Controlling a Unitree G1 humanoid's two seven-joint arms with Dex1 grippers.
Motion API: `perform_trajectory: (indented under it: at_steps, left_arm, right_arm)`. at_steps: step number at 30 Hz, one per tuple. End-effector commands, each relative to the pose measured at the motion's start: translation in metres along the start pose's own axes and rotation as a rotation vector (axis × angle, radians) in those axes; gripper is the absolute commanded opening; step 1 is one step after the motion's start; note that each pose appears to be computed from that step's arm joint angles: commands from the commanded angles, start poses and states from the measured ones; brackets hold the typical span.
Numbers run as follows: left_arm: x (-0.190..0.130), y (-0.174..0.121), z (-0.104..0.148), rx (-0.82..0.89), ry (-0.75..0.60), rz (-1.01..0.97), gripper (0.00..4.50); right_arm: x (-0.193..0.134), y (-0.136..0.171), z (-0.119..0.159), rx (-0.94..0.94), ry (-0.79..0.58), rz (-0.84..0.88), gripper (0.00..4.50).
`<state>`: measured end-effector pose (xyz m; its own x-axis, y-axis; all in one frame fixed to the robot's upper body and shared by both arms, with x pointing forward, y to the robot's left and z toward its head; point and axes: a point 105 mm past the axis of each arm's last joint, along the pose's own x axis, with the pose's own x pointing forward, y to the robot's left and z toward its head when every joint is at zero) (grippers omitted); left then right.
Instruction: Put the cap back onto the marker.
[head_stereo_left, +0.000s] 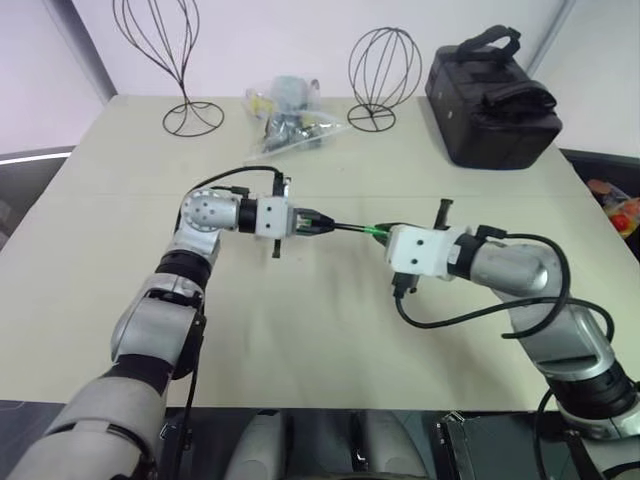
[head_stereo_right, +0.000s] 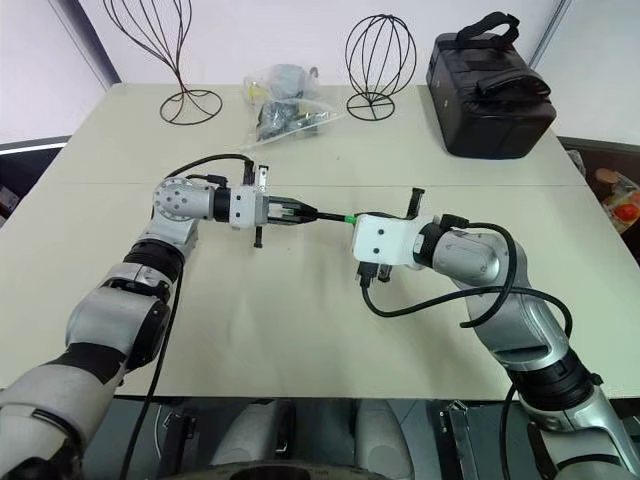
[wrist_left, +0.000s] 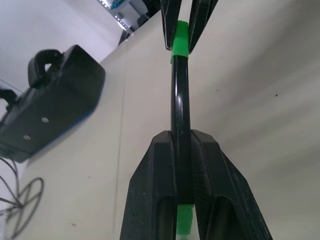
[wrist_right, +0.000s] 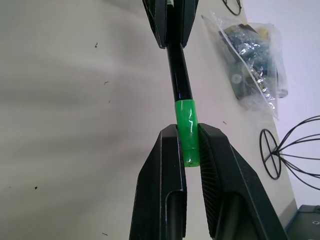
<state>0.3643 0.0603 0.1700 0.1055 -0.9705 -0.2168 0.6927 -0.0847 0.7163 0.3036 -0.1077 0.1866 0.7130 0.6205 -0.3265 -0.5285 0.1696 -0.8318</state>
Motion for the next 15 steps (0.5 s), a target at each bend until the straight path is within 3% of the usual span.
perform_trajectory:
  at_steps: [1, 15]
  left_arm:
    - [0.0288, 0.0083, 0.0349, 0.051, -0.167, -0.028, 0.00]
    - [0.0303, 0.0053, 0.0401, 0.153, -0.166, -0.045, 0.00]
  right_arm:
    - [0.0070, 0.0016, 0.0300, -0.052, -0.117, 0.003, 0.06]
    - [0.0085, 0.0055, 0.0301, -0.072, -0.120, 0.026, 0.06]
